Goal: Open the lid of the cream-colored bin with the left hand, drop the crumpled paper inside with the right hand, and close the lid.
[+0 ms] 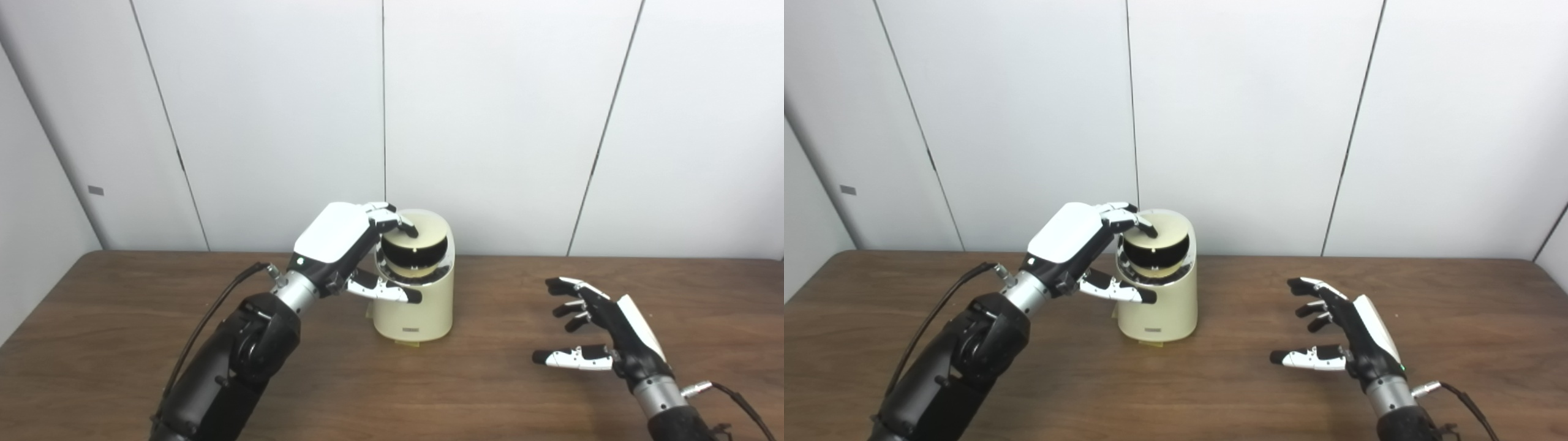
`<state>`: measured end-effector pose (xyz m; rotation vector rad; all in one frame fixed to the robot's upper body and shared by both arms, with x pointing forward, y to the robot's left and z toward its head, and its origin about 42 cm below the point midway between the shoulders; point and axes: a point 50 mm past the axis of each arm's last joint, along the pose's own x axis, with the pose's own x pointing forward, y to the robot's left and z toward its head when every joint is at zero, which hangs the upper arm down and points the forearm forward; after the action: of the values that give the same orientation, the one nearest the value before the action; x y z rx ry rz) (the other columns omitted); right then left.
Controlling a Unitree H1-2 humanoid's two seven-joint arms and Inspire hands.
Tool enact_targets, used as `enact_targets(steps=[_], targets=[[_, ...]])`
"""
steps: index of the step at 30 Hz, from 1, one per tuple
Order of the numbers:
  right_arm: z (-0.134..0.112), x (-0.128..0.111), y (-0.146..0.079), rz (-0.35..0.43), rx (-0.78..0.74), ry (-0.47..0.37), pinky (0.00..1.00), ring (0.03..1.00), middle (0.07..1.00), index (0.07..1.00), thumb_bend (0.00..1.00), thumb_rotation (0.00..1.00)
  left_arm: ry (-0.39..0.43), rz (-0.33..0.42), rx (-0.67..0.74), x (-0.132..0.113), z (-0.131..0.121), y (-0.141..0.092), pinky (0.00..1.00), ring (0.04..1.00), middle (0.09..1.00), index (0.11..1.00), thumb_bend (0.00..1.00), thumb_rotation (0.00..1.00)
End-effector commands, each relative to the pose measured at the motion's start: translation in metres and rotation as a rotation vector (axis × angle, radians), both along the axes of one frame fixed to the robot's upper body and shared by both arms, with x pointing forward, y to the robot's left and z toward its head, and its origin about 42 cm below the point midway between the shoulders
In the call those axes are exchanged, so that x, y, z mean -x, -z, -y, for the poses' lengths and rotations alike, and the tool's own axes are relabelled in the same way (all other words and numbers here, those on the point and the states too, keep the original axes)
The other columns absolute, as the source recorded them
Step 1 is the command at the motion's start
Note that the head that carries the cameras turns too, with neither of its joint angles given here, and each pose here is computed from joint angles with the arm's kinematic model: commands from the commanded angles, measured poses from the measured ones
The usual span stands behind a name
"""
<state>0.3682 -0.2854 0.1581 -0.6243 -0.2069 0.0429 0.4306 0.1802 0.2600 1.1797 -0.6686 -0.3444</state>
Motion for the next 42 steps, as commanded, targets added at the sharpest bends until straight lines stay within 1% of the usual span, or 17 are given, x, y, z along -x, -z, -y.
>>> enact_targets(steps=[1, 6, 12, 16, 20, 26, 30, 33, 35, 38, 42], targets=[[0.000, -0.008, -0.025, 0.092, 0.004, -0.019, 0.51, 0.650, 0.781, 0.777, 0.80, 0.17, 0.015, 0.084, 0.011, 0.000, -0.001, -0.023, 0.76, 0.860, 0.740, 0.728, 0.90, 0.53], [-0.001, -0.007, -0.025, 0.086, 0.005, -0.015, 0.51, 0.650, 0.781, 0.779, 0.80, 0.16, 0.016, 0.083, 0.000, 0.001, -0.003, -0.019, 0.78, 0.862, 0.738, 0.730, 0.89, 0.55], [-0.001, -0.006, -0.024, 0.089, 0.002, -0.017, 0.51, 0.649, 0.779, 0.779, 0.80, 0.17, 0.026, 0.092, 0.003, 0.004, -0.003, -0.014, 0.75, 0.850, 0.727, 0.724, 0.90, 0.53], [-0.002, -0.006, -0.024, 0.090, 0.005, -0.018, 0.50, 0.644, 0.779, 0.776, 0.80, 0.16, 0.032, 0.080, 0.004, 0.006, -0.003, -0.013, 0.75, 0.853, 0.727, 0.727, 0.89, 0.50], [-0.002, -0.006, -0.023, 0.093, 0.000, -0.020, 0.50, 0.641, 0.778, 0.773, 0.80, 0.14, 0.039, 0.070, 0.006, 0.008, -0.002, -0.012, 0.76, 0.857, 0.723, 0.728, 0.90, 0.50], [-0.001, -0.007, -0.023, 0.090, -0.002, -0.017, 0.50, 0.648, 0.777, 0.774, 0.81, 0.16, 0.049, 0.062, -0.001, 0.012, 0.000, -0.010, 0.75, 0.863, 0.730, 0.733, 0.90, 0.50], [-0.002, -0.007, -0.023, 0.094, 0.001, -0.017, 0.50, 0.645, 0.774, 0.773, 0.81, 0.15, 0.054, 0.047, -0.001, 0.014, 0.002, -0.007, 0.74, 0.865, 0.735, 0.730, 0.89, 0.49], [-0.002, -0.007, -0.023, 0.094, -0.001, -0.018, 0.49, 0.641, 0.772, 0.772, 0.80, 0.15, 0.061, 0.042, -0.016, 0.015, 0.003, -0.003, 0.76, 0.867, 0.734, 0.729, 0.89, 0.49], [-0.002, -0.006, -0.023, 0.095, -0.001, -0.018, 0.50, 0.643, 0.772, 0.772, 0.80, 0.15, 0.063, 0.055, -0.039, 0.015, 0.004, 0.000, 0.77, 0.865, 0.728, 0.726, 0.89, 0.49], [-0.002, -0.006, -0.024, 0.095, 0.000, -0.016, 0.50, 0.641, 0.770, 0.775, 0.80, 0.16, 0.051, 0.071, -0.105, 0.015, 0.005, 0.003, 0.80, 0.864, 0.728, 0.723, 0.89, 0.48], [-0.003, -0.005, -0.025, 0.097, 0.001, -0.016, 0.49, 0.640, 0.769, 0.772, 0.80, 0.16, 0.034, 0.066, -0.157, 0.015, 0.006, 0.005, 0.86, 0.884, 0.745, 0.729, 0.90, 0.49]])
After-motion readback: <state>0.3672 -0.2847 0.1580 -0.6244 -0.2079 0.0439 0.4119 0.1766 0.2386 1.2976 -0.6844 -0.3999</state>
